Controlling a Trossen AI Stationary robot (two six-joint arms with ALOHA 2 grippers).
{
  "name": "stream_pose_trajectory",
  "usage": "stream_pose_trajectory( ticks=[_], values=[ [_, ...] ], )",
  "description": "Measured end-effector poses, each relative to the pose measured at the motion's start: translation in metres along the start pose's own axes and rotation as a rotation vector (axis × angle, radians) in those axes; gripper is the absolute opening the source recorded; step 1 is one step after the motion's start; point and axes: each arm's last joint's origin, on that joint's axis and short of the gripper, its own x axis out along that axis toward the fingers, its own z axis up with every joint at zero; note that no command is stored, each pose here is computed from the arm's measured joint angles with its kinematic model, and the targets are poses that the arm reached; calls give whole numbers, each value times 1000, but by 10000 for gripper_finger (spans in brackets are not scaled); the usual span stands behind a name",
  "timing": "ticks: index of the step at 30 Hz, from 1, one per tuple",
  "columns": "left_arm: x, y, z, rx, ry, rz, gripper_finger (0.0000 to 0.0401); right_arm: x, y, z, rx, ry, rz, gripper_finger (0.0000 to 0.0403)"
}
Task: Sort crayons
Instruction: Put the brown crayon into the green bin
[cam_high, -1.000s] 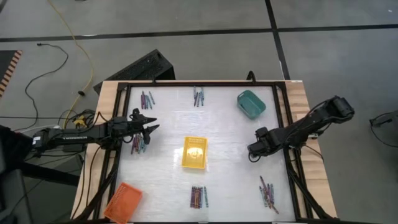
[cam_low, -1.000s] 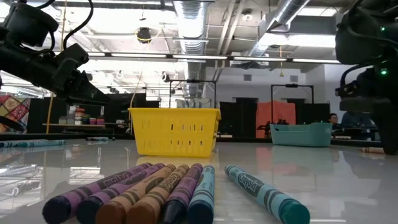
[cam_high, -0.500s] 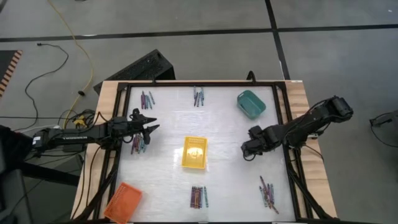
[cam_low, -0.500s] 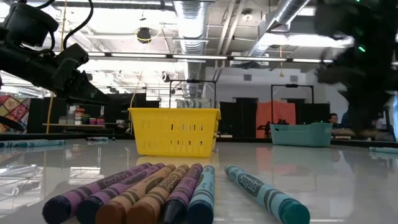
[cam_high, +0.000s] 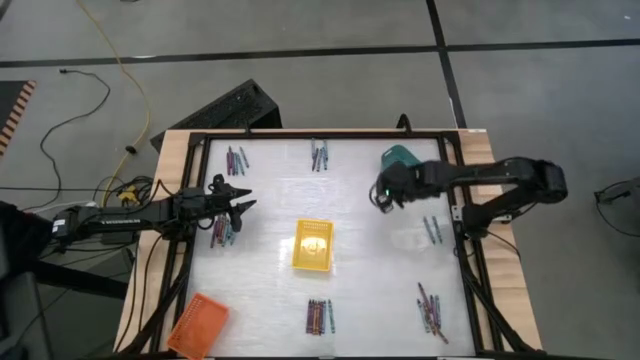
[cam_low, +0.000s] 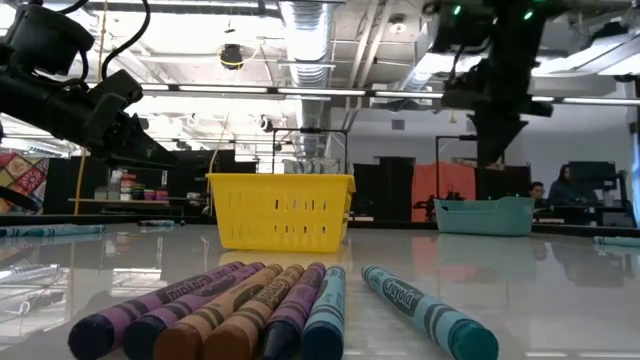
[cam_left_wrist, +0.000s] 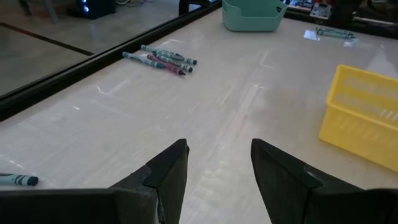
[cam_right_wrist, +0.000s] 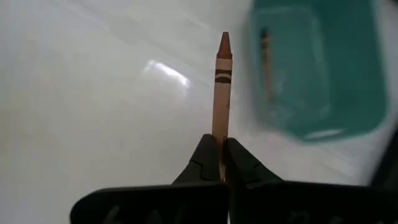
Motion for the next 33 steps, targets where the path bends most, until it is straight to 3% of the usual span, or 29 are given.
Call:
stream_pose_trajectory(
  ticks=[8, 14, 25, 33],
  values=[
    [0, 0, 0, 0, 0, 1, 167, 21, -41, 38, -7, 26, -1, 0],
    [0, 0, 0, 4, 0, 1, 167, 37, -61, 53, -12, 73, 9, 0],
    [0, 0, 0, 4, -1, 2, 167, 82, -62, 64, -32, 185, -29, 6],
    [0, 0, 0, 2, 0, 1, 167, 90, -64, 64, -19, 199, -87, 56]
  ],
)
